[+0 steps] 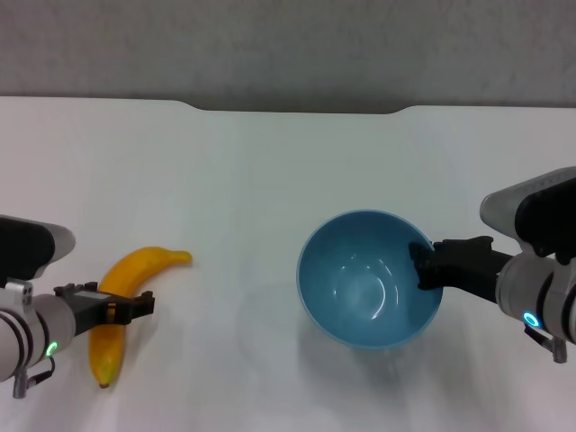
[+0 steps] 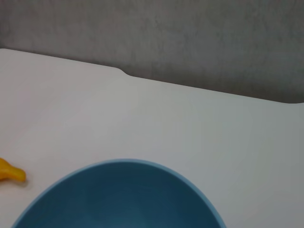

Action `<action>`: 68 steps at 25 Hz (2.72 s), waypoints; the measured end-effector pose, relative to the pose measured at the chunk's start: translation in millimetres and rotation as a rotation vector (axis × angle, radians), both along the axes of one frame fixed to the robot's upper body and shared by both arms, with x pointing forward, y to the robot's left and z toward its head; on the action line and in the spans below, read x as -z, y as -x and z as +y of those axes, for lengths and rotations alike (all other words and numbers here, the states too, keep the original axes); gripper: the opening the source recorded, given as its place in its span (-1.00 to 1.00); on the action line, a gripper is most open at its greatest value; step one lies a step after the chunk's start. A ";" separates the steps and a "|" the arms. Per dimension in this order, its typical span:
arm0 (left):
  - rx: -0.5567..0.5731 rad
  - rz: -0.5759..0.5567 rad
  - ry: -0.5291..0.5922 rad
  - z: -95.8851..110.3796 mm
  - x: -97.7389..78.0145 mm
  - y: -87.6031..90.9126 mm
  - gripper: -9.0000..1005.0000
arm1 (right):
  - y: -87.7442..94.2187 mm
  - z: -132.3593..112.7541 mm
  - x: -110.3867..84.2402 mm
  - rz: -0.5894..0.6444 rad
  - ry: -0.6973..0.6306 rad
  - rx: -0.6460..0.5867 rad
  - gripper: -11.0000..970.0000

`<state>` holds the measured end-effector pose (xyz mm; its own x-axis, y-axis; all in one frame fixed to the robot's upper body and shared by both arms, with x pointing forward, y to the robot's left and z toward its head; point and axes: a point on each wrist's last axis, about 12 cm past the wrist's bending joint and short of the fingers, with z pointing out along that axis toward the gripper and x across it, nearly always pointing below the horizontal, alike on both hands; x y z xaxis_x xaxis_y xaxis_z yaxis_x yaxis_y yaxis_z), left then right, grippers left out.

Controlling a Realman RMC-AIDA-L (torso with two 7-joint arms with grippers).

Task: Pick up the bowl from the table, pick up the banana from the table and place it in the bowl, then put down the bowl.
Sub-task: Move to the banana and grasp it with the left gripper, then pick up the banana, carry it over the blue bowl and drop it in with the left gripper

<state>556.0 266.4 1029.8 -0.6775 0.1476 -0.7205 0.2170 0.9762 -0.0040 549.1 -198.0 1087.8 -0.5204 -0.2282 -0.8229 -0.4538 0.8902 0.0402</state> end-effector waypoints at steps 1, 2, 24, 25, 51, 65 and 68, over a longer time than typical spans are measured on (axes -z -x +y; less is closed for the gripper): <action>-0.001 0.002 -0.001 0.3 0.6 0.2 0.74 | 0.0 0.1 0.0 0.000 0.000 0.000 -0.89; -0.001 0.004 -0.002 0.6 1.2 0.3 0.74 | 0.0 0.2 0.0 0.000 0.000 -0.001 -0.89; -0.049 0.006 0.027 6.6 0.8 0.8 0.16 | 1.3 1.2 -0.8 -0.003 -0.002 -0.004 -0.88; -0.050 0.006 0.030 6.5 0.2 0.6 0.13 | 1.4 1.0 -0.7 -0.003 -0.002 -0.004 -0.88; 0.263 -0.122 0.859 -63.0 -95.2 5.6 0.05 | -8.2 24.3 2.7 0.013 -0.065 -0.040 -0.87; 0.327 -0.101 1.003 -72.6 -80.3 -3.6 0.05 | -11.4 47.2 -6.2 -0.008 -0.091 -0.104 -0.87; 0.335 -0.136 1.009 -73.5 -80.4 -3.4 0.05 | -9.1 52.4 -6.7 -0.010 -0.105 -0.116 -0.87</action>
<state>559.4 192.9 1110.2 -0.6182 -0.3951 -0.6795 0.5323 0.4256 -0.7318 558.1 -145.6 1094.5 -0.4869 -0.1986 -0.8506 -0.5540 0.8231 0.1249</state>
